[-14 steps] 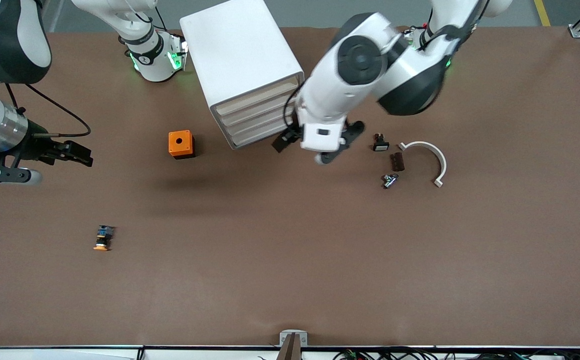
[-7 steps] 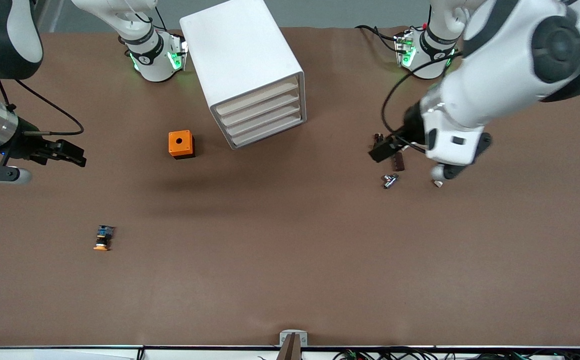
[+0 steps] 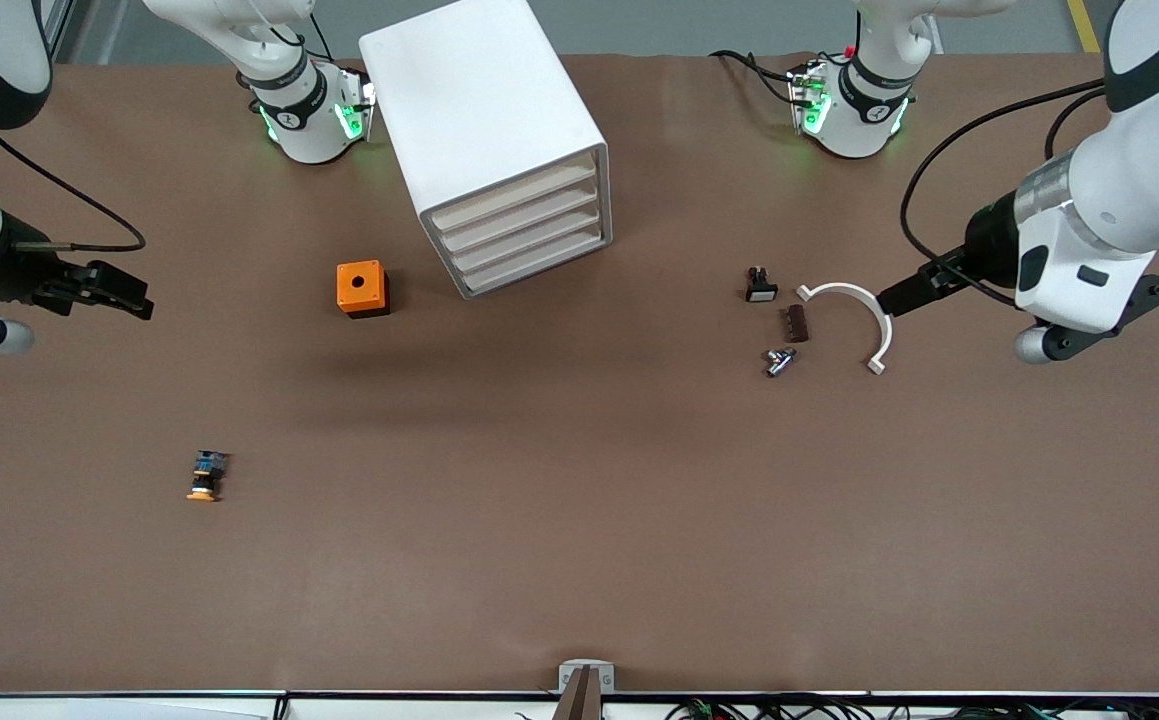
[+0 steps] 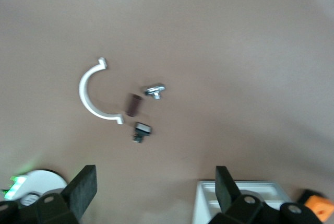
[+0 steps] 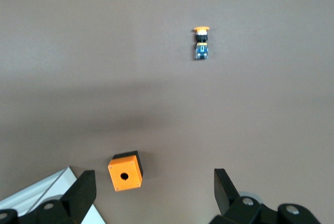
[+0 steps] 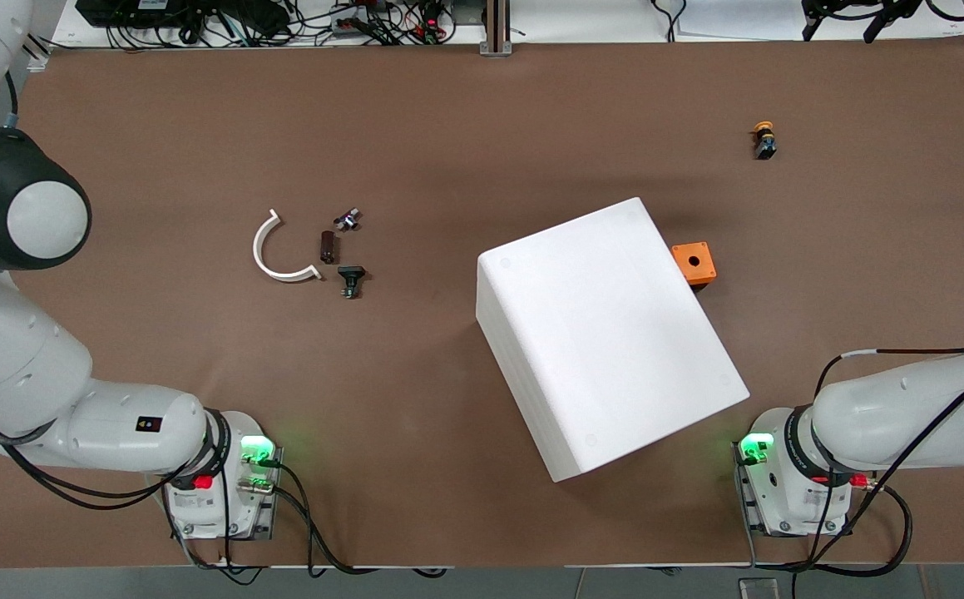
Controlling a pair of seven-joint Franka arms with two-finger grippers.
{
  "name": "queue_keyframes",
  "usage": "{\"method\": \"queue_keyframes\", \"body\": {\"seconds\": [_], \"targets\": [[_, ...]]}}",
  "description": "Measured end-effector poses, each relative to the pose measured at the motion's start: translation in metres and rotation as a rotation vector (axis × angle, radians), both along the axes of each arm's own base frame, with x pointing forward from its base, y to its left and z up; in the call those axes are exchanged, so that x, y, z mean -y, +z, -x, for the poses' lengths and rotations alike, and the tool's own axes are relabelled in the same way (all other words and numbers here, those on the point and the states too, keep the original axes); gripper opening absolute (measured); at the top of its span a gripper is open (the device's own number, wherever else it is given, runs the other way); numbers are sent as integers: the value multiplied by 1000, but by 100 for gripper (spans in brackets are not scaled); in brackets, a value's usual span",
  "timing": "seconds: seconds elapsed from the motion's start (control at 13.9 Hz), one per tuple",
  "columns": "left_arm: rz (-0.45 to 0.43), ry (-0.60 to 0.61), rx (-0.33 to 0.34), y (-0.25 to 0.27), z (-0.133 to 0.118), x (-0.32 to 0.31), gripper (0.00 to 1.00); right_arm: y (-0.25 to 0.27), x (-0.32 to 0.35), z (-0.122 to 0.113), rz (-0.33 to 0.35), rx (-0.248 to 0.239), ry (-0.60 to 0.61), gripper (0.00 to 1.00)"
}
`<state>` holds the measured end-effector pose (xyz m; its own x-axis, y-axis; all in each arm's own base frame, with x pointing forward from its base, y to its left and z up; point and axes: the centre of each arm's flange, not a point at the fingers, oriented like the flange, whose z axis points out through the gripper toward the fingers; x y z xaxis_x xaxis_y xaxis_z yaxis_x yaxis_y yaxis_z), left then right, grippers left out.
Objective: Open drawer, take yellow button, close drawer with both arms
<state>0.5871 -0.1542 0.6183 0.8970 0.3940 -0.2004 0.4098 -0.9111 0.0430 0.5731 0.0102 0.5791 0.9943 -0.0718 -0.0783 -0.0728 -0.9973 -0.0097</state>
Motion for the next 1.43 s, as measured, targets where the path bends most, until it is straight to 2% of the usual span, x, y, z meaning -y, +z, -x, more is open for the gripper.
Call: {"method": "queue_keyframes", "body": {"seconds": [0.43,0.86,1.22,1.43], "targets": [[11,-222,13,24,9,-106,100,10,-1,10,1,-25,2,100],[14,-290,6,24,31,-154,100,30,-2,22,1,3,3,100],[16,-300,75,8,59,-154,100,43,-6,30,0,24,11,100],[16,-308,103,15,75,-150,100,48,-6,33,0,33,12,100]]}}
